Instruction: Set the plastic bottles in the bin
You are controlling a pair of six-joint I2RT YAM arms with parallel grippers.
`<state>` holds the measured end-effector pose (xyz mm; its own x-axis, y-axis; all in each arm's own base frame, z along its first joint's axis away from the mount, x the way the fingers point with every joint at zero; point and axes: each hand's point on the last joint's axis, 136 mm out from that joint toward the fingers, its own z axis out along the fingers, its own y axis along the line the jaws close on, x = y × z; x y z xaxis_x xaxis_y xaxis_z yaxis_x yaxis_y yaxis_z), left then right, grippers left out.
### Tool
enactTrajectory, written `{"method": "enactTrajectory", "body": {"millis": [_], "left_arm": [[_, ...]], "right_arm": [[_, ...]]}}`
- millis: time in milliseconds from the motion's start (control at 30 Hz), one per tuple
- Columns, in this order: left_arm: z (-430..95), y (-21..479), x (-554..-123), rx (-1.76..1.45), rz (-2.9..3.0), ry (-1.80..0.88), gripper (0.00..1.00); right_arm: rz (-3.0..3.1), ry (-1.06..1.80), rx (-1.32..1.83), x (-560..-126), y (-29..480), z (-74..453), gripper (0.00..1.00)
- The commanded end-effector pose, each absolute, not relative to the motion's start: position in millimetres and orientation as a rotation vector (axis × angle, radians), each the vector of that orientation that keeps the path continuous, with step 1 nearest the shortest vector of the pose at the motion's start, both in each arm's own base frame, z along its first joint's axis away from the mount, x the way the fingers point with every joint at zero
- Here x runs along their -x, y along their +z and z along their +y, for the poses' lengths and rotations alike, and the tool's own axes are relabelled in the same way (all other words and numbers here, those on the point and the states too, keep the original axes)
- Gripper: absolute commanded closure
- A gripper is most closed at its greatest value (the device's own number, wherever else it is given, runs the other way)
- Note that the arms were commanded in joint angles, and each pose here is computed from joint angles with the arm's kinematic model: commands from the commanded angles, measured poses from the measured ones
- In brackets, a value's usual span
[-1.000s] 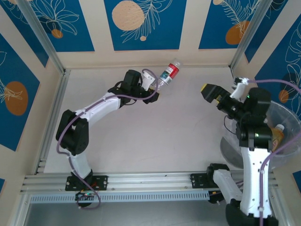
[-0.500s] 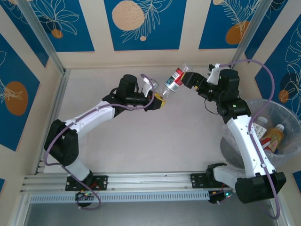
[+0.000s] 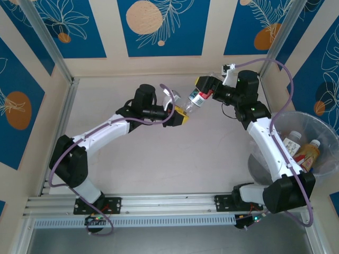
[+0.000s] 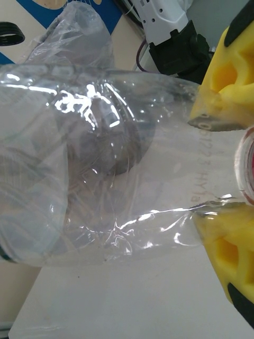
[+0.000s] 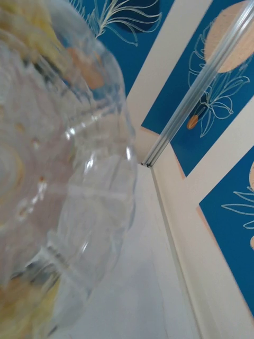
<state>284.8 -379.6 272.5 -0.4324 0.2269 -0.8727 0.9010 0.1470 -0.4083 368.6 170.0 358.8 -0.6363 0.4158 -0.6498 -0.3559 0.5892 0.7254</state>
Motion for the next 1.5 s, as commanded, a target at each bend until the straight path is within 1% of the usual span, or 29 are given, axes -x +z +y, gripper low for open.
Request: {"method": "enactTrajectory", "body": {"millis": [0,133,167,267,300,400,467,533,600,667,767,900,1033,1133,1300,1367,1467], "left_arm": [[-387,289,-280,-1.136,1.687,-1.338,1.0],[-388,288,-284,-1.109,1.724,-1.337,0.95],[-389,288,-285,-1.108,1.731,-1.34,0.92],[-391,293,-283,-1.105,1.725,-1.386,0.75],[-392,295,-284,-1.095,1.725,-1.392,0.67],[-392,299,-289,-1.057,1.736,-1.38,0.54],[-391,303,-287,-1.052,1.718,-1.387,0.36],[-389,309,-280,-1.074,1.669,-1.411,0.2],[-386,310,-274,-1.088,1.619,-1.405,0.09],[-380,311,-273,-1.081,1.596,-1.363,0.01],[-369,310,-278,-1.04,1.603,-1.269,0.0],[-352,303,-298,-0.934,1.648,-1.128,0.01],[-336,293,-321,-0.818,1.7,-0.996,0.01],[-328,285,-331,-0.77,1.729,-0.953,0.01],[-322,273,-339,-0.74,1.776,-0.942,0.01],[-319,269,-343,-0.728,1.791,-0.935,0.01],[-312,263,-353,-0.681,1.82,-0.919,0.01]], "right_arm": [[1.935,1.098,-0.036,-364,368,168,0.22],[1.941,1.05,-0.044,-353,365,161,0.33],[1.936,1.04,-0.043,-350,366,159,0.35],[1.924,0.993,-0.04,-339,370,151,0.42],[1.926,0.986,-0.034,-335,373,150,0.45],[1.928,0.981,-0.014,-323,381,147,0.45],[1.921,0.968,-0.008,-318,385,145,0.45],[1.918,0.939,-0.02,-316,388,139,0.46],[1.911,0.902,-0.036,-314,394,130,0.46],[1.894,0.846,-0.04,-307,407,117,0.46],[1.848,0.726,-0.084,-289,434,87,0.46],[1.788,0.501,-0.216,-255,459,30,0.46],[1.733,0.147,-0.408,-218,470,-35,0.46],[1.657,-0.136,-0.513,-192,484,-76,0.46],[1.487,-0.498,-0.612,-151,513,-118,0.48],[1.469,-0.622,-0.645,-142,509,-132,0.48],[1.537,-0.852,-0.686,-139,483,-156,0.47]]}}
